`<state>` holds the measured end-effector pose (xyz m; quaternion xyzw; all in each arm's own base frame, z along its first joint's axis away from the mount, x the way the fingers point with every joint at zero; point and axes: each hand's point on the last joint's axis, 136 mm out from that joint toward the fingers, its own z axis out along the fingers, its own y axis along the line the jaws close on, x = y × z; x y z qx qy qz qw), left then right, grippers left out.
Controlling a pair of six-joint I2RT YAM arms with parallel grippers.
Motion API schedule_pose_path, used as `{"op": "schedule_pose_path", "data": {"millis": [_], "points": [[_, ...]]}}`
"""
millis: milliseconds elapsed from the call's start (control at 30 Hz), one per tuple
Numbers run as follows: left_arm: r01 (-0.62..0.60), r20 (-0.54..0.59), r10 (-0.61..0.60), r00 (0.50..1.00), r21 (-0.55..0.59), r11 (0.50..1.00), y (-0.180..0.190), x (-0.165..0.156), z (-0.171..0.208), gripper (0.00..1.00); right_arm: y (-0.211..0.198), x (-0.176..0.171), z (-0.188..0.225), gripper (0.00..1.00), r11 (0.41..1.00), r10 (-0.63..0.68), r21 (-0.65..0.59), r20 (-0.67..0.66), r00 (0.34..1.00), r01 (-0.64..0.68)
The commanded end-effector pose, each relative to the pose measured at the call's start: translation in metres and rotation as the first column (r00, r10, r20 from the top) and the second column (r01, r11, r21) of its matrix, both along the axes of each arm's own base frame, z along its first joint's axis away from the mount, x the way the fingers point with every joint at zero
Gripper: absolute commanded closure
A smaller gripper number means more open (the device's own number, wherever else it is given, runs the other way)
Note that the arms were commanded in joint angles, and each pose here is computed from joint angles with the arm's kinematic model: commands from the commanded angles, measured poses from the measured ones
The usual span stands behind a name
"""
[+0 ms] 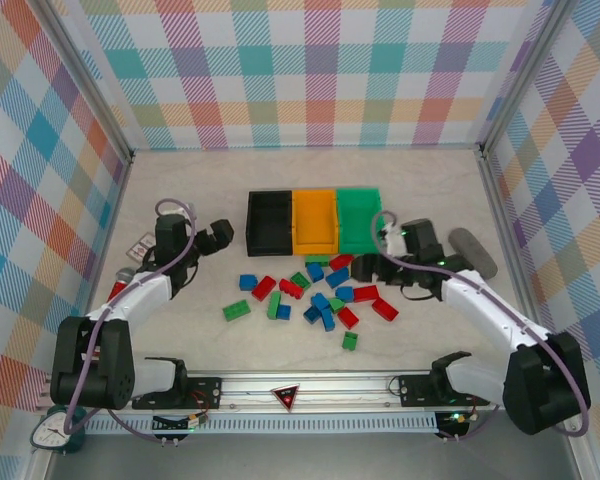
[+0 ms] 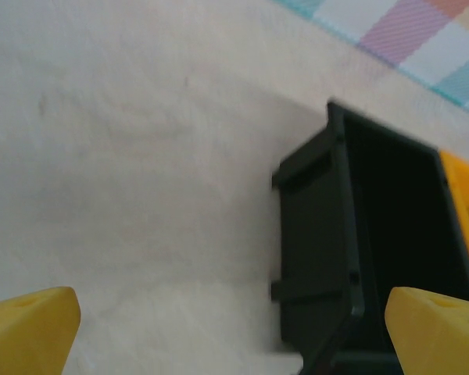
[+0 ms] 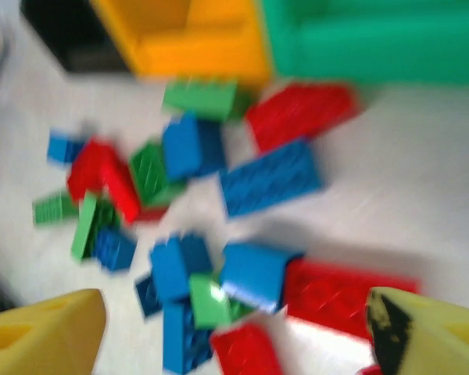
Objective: Sort the legos into containers by color
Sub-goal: Move the lego to the center of the table.
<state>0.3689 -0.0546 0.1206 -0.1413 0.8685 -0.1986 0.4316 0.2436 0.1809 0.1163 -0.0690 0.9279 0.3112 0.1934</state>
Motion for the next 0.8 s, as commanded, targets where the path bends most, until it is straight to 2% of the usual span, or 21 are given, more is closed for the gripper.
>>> {"op": "schedule_pose_path", "data": {"millis": [0,133,367,600,767], "points": [[0.019,0.015,-0.018,1.0,-0.096,0.995,-0.011,-0.006,0.006,0.0,-0.005,-0.031,-0.023,0.26,0.994,-0.015,-0.111,-0.184,0.983,-0.006],[-0.007,0.039,0.01,0.999,-0.064,0.998,-0.005,-0.013,0.009,0.0,0.003,-0.033,-0.035,0.32,0.978,-0.013,-0.209,-0.185,0.983,-0.027],[0.022,0.07,-0.018,0.997,-0.054,0.998,-0.012,-0.016,0.015,0.0,-0.011,-0.007,-0.046,0.32,0.909,-0.067,-0.417,-0.154,0.986,-0.003],[0.033,0.062,-0.029,0.998,-0.053,0.998,-0.016,-0.015,0.01,0.0,-0.03,-0.001,-0.054,0.31,0.849,-0.106,-0.529,-0.147,0.983,0.013],[0.04,0.069,-0.036,0.997,-0.053,0.998,-0.018,-0.015,0.012,0.0,-0.026,-0.005,-0.068,0.3,0.853,-0.105,-0.521,-0.188,0.977,-0.008]]}}
